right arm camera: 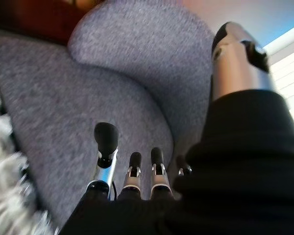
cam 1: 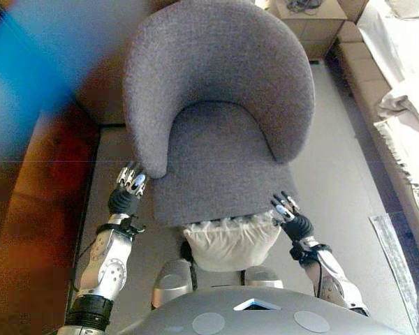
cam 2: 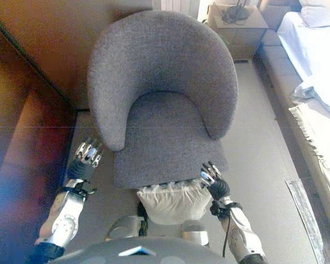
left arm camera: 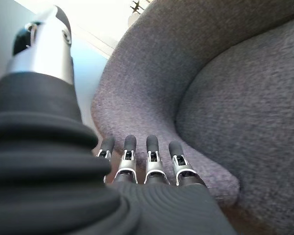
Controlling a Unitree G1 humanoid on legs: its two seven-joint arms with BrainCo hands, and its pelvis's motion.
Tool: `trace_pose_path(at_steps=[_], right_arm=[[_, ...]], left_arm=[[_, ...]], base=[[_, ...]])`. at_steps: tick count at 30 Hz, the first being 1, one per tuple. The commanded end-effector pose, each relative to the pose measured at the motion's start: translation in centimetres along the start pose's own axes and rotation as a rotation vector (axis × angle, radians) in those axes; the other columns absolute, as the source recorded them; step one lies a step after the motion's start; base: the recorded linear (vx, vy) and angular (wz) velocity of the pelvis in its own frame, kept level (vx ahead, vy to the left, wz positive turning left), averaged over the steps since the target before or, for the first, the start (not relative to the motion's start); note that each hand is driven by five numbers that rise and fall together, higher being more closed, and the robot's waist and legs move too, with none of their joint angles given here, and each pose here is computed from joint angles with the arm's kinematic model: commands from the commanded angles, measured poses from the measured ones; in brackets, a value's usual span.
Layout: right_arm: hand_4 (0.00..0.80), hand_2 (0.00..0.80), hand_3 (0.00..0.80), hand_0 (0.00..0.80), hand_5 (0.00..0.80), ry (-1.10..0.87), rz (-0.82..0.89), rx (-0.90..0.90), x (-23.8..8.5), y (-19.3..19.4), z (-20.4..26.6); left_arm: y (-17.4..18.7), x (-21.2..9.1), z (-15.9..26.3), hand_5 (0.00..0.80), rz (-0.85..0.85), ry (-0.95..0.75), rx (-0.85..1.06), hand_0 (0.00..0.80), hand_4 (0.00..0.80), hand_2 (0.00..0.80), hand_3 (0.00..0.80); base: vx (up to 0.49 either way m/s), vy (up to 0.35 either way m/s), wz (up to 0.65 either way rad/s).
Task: Pick up the cushion and take it to the sofa
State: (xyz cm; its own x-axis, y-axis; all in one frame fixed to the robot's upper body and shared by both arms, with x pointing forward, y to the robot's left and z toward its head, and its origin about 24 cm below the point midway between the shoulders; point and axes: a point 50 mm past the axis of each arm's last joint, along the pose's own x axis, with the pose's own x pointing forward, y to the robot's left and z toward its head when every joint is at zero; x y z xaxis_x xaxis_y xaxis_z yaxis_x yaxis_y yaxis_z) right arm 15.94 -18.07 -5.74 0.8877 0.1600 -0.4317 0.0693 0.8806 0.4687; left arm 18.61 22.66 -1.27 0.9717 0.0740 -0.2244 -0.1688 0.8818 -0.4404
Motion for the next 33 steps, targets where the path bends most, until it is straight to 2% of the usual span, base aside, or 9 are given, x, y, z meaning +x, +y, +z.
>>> trace_pose_path(at_steps=[1, 9, 21, 33], right_arm=[[0.0, 0.0, 0.0, 0.0, 0.0, -0.089, 0.018, -0.002, -0.3, 0.2, 1.8], [0.0, 0.0, 0.0, 0.0, 0.0, -0.086, 0.018, -0.004, -0.2, 0.0, 1.8], [0.0, 0.0, 0.0, 0.0, 0.0, -0.069, 0.056, -0.053, 0.2, 0.1, 2.1], [0.0, 0.0, 0.0, 0.0, 0.0, -0.068, 0.008, -0.026, -1.2, -1.5, 1.5]], left_arm=[[-0.7, -0.6, 1.2, 0.0, -0.058, -0.074, 0.004, 0.0, 0.0, 0.0, 0.0], [-0.6, -0.9, 1.1, 0.0, -0.073, -0.058, 0.021, 0.0, 0.0, 0.0, 0.0], [-0.5, -1.5, 0.5, 0.0, -0.055, -0.049, -0.015, 0.0, 0.0, 0.0, 0.0], [-1.6, -1.6, 0.0, 0.0, -0.15, -0.034, -0.003, 0.0, 0.0, 0.0, 0.0]], base=[[0.04, -0.035, 0.07], [-0.048, -0.056, 0.06], [-0.184, -0.082, 0.07], [-0.124, -0.015, 0.18]])
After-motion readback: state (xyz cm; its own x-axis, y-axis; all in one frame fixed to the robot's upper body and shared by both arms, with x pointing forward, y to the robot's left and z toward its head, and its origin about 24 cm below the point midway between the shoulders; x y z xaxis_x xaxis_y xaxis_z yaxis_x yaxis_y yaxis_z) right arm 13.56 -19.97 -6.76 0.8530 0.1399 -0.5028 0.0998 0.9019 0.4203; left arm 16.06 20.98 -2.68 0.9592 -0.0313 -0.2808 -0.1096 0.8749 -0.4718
